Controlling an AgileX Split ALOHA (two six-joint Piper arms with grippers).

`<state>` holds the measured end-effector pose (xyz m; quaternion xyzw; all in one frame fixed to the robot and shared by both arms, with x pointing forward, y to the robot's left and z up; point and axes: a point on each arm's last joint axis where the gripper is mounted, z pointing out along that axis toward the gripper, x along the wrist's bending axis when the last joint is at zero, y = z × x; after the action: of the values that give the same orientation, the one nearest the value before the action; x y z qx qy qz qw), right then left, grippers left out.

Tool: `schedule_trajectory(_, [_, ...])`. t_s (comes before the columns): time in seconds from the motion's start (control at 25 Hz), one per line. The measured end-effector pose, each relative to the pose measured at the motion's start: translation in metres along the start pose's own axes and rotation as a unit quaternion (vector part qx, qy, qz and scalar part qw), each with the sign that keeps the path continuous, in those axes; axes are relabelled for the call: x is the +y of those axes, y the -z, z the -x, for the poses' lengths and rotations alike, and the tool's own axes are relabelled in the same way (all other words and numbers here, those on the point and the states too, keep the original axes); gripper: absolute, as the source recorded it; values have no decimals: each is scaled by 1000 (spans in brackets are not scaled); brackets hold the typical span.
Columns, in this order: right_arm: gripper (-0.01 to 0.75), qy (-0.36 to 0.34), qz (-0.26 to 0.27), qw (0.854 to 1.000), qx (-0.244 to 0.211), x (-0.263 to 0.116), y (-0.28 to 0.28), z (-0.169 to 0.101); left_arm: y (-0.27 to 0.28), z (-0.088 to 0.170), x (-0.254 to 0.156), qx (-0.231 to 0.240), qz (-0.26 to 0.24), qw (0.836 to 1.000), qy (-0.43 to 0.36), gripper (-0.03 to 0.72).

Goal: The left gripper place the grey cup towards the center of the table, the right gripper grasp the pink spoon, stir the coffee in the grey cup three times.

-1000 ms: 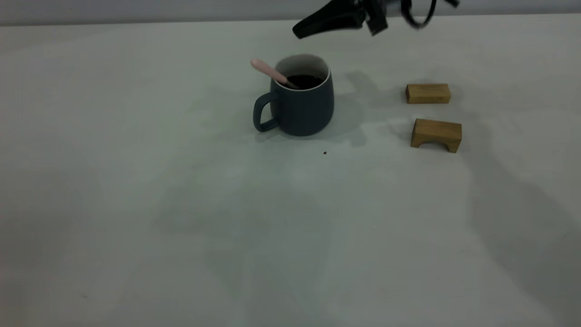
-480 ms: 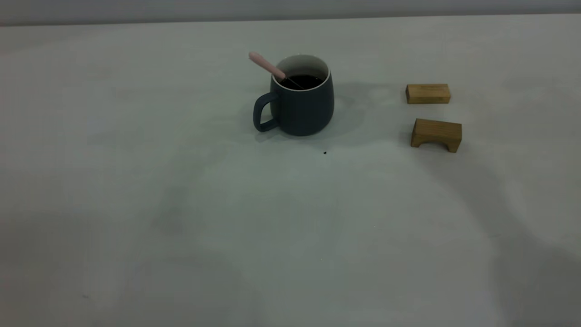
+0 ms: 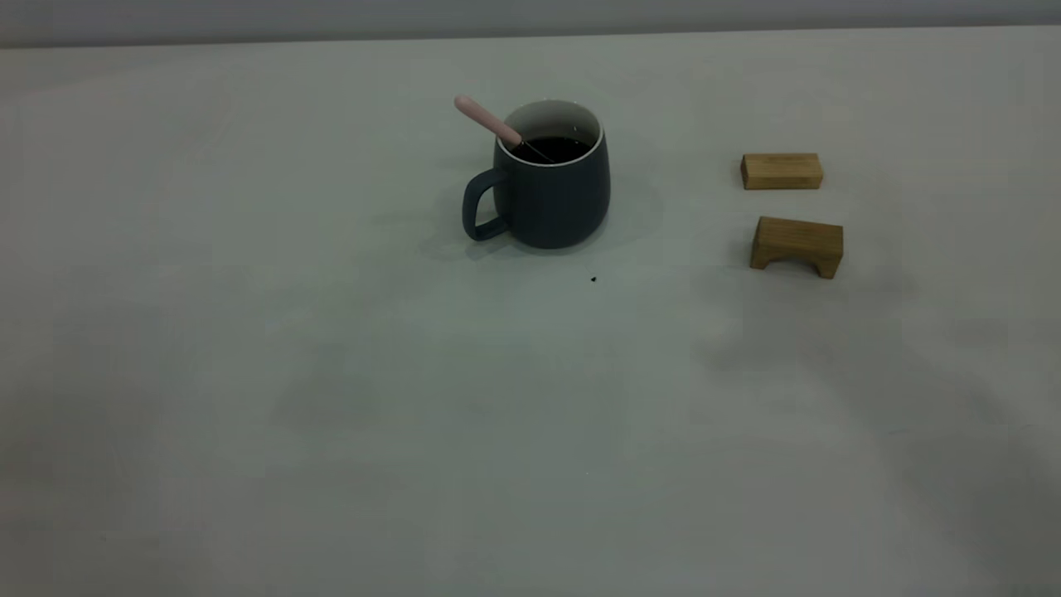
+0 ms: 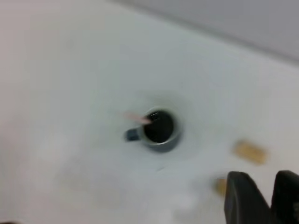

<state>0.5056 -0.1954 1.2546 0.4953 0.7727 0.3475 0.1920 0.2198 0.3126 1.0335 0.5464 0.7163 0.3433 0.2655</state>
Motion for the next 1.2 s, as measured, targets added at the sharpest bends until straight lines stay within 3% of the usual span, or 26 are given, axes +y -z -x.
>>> schedule_trajectory(0.24, [183, 23, 70, 996, -54, -72, 106, -7, 0, 0, 0, 0, 0, 1000, 0, 567])
schedule_trajectory(0.48, [187, 24, 108, 991, -73, -167, 153, -15, 0, 0, 0, 0, 0, 1000, 0, 567])
schedule_trajectory(0.64, [192, 0, 147, 981, -128, -234, 171, -19, 0, 0, 0, 0, 0, 1000, 0, 567])
schedule_trajectory(0.76, [198, -21, 152, 977, -149, -276, 156, -23, 0, 0, 0, 0, 0, 1000, 0, 567])
schedule_trajectory(0.92, [203, -42, 138, 982, -126, -317, 122, -29, 0, 0, 0, 0, 0, 1000, 0, 567])
schedule_trajectory(1.2, [215, -49, 106, 985, -123, -346, 79, -24, 0, 0, 0, 0, 0, 1000, 0, 567])
